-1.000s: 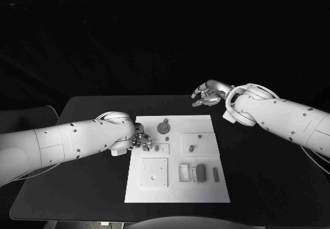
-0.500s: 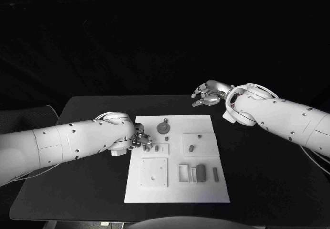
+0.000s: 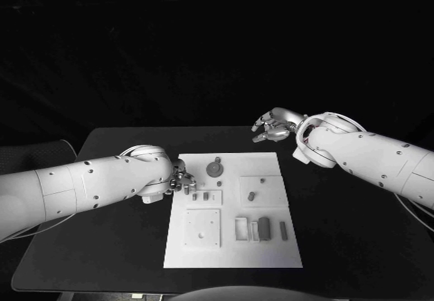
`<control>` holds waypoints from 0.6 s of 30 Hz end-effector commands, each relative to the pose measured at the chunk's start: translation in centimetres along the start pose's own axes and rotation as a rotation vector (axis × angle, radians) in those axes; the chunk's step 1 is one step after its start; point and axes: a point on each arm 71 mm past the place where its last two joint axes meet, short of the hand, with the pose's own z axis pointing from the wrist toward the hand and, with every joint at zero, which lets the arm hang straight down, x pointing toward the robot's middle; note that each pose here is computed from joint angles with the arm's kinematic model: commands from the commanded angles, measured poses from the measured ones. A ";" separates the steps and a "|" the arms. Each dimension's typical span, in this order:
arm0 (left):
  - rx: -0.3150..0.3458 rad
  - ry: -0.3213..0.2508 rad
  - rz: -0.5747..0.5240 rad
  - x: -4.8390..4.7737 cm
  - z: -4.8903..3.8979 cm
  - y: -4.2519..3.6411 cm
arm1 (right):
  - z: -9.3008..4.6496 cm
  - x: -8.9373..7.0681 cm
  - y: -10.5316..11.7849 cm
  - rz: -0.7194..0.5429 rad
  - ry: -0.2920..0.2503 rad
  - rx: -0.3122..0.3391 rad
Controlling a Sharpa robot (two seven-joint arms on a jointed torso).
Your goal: Assemble the parts on the task board
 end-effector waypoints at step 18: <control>0.498 -0.471 -0.027 -6.36 -2.14 -3.17 | -0.3 0.2 -0.9 -0.002 0.007 0.013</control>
